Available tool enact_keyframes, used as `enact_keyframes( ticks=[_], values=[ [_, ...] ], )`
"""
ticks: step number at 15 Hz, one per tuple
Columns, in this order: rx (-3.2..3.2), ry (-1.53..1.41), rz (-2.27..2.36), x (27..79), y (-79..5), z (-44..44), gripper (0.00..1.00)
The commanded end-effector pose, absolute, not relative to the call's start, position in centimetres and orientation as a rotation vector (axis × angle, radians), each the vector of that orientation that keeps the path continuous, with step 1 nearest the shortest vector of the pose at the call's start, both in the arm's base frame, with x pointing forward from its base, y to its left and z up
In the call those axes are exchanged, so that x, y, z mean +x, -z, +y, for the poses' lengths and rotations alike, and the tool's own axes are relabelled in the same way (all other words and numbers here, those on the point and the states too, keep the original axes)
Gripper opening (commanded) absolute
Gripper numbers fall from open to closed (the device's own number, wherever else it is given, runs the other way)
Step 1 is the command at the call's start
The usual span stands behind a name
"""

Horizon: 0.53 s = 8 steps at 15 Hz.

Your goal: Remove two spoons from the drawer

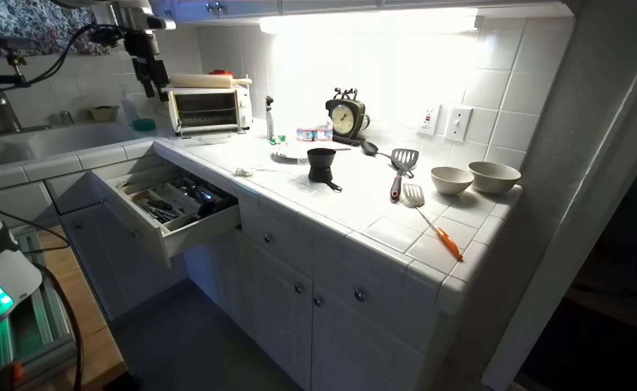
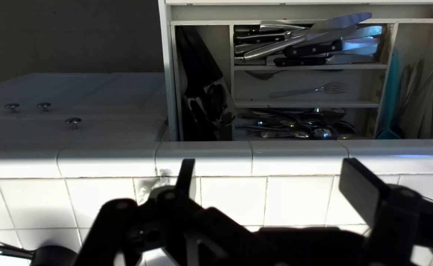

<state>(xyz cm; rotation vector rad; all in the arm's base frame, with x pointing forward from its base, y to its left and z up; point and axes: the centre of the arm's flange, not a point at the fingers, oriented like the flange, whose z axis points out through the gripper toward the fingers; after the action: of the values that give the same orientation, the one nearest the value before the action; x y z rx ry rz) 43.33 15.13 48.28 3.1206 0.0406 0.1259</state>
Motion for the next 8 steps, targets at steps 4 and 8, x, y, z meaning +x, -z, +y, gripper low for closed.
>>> enact_keyframes(
  ticks=[4,8],
  values=[
    [3.067,-0.099,-0.134,43.6,-47.0,16.6,1.0],
    [3.055,-0.081,-0.166,42.8,-44.4,19.6,1.0]
  ],
)
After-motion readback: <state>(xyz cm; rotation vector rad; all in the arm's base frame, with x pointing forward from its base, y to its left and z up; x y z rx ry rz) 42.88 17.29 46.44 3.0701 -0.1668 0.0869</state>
